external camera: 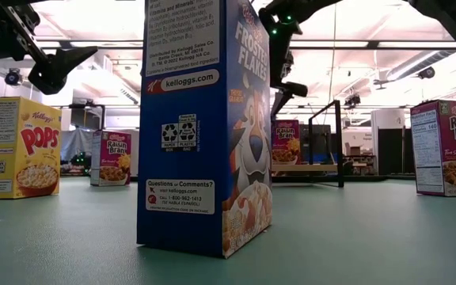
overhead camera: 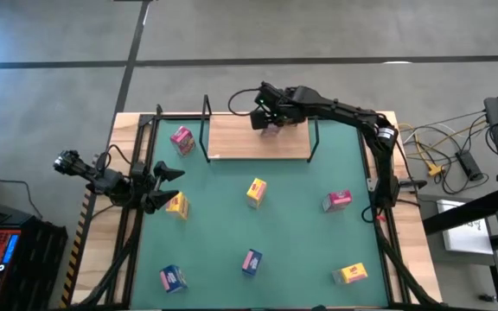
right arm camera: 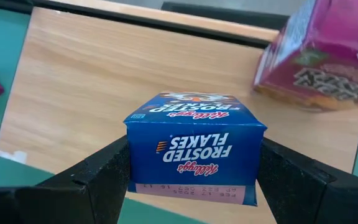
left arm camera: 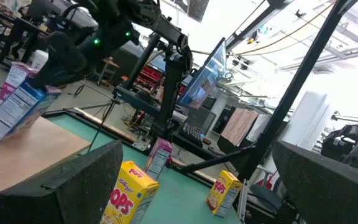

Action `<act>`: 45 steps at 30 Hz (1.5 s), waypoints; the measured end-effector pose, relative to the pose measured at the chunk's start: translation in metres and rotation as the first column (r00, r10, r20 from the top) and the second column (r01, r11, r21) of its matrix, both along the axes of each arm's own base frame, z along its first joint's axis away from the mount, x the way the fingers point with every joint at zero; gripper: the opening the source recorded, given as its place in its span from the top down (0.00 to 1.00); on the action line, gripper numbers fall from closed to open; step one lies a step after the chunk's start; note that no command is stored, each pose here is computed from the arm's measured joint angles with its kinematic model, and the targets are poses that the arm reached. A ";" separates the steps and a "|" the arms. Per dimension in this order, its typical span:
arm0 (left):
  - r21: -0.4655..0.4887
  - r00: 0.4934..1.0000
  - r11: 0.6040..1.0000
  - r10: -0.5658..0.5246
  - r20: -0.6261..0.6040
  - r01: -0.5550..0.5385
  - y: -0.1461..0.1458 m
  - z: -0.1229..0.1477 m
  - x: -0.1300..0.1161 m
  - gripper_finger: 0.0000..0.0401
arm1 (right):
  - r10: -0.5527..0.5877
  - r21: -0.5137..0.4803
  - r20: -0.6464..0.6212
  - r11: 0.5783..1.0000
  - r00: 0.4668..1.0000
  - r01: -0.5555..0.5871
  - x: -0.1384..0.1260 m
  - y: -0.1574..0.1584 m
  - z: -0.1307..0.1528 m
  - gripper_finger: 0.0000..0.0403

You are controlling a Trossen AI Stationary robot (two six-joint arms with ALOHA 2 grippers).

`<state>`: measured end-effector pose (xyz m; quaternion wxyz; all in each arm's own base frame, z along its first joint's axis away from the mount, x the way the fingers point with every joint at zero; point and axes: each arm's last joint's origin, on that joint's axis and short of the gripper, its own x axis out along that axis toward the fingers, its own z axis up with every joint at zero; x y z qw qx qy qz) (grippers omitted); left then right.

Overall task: Stack cereal on shelf
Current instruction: Put the top blue cereal box on the shelf

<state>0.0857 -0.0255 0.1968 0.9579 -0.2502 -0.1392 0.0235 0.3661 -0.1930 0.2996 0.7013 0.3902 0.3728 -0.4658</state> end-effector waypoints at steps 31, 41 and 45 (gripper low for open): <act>0.000 1.000 1.000 0.000 0.000 0.000 0.000 0.000 0.000 0.01 | -0.022 -0.029 -0.005 0.999 1.000 0.022 0.010 -0.006 -0.014 0.07; 0.000 1.000 1.000 0.000 0.000 0.000 0.000 0.000 0.000 0.01 | -0.043 -0.005 -0.030 0.999 0.999 0.043 0.007 -0.004 -0.015 0.06; 0.000 1.000 1.000 0.000 0.000 0.000 0.000 0.000 0.000 0.01 | -0.037 -0.006 -0.028 0.999 0.999 0.037 0.009 -0.001 -0.015 0.06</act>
